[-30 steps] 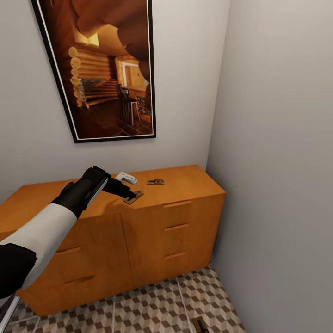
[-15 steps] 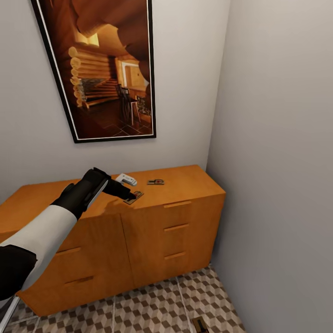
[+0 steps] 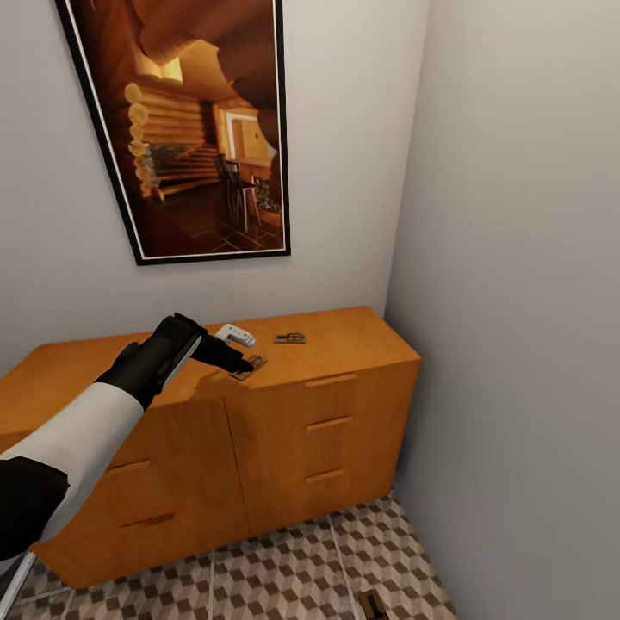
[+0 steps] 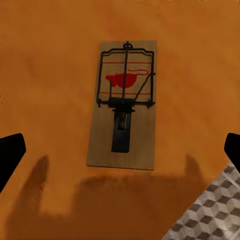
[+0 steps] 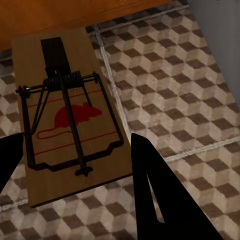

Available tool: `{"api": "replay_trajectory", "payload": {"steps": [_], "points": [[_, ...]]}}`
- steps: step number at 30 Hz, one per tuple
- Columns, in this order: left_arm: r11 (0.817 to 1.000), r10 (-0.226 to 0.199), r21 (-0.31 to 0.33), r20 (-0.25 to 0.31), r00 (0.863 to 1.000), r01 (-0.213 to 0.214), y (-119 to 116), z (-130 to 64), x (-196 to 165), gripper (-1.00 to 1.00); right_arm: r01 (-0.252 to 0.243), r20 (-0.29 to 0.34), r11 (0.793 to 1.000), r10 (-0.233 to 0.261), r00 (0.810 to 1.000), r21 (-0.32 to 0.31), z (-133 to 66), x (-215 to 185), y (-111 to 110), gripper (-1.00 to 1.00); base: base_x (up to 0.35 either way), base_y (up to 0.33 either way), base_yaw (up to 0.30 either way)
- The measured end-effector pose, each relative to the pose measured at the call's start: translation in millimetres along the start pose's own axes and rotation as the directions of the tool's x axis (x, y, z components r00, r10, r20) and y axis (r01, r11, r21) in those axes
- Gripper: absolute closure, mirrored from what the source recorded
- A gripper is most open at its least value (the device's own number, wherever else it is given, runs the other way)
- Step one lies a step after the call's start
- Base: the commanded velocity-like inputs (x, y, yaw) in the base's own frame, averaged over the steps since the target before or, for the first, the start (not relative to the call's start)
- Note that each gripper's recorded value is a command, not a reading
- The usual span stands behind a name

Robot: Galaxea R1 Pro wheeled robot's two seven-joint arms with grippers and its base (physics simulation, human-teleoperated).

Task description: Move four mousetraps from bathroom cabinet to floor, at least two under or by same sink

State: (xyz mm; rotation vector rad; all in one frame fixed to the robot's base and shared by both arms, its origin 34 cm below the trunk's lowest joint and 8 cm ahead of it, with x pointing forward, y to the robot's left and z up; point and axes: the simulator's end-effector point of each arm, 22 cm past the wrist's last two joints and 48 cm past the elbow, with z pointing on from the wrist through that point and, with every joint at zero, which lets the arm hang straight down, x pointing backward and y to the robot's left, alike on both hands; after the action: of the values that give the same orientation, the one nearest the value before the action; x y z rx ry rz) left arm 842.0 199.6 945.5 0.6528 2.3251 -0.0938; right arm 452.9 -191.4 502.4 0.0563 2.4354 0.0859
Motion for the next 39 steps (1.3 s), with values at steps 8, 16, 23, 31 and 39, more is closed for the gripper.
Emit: {"api": "replay_trajectory", "payload": {"steps": [8, 16, 23, 31, 39], "points": [[1.000, 0.013, 0.005, 0.017, 1.000, -0.013, -3, 3.9, 2, -1.00, 0.000, 0.000, 1.000, 0.000, 1.000, 0.000, -0.2, 0, 0, 1.00, 0.241, 0.000, 0.000], [1.000, 0.014, 0.007, 0.018, 1.000, -0.015, -3, 5.0, 2, -1.00, 0.000, 0.000, 1.000, 0.000, 1.000, 0.000, 0.1, 0, 0, 1.00, 0.081, 0.000, 0.000], [1.000, 0.014, 0.007, 0.017, 1.000, -0.014, -3, 5.3, 3, -1.00, 0.000, -0.001, 1.000, 0.000, 1.000, 0.000, 0.1, 0, 0, 1.00, 0.007, 0.000, 0.000], [1.000, 0.008, 0.007, 0.007, 1.000, -0.008, -2, 7.4, 7, -1.00, 0.000, -0.001, 1.000, 0.000, 1.000, 0.000, 0.1, 0, 0, 1.00, 0.000, 0.000, 0.000], [0.999, 0.039, 0.021, -0.030, 0.999, -0.039, -17, 19.1, 22, -1.00, 0.000, -0.002, 1.000, 0.000, 1.000, 0.000, 0.2, 1, 0, 1.00, 0.000, 0.000, 0.000]]}}
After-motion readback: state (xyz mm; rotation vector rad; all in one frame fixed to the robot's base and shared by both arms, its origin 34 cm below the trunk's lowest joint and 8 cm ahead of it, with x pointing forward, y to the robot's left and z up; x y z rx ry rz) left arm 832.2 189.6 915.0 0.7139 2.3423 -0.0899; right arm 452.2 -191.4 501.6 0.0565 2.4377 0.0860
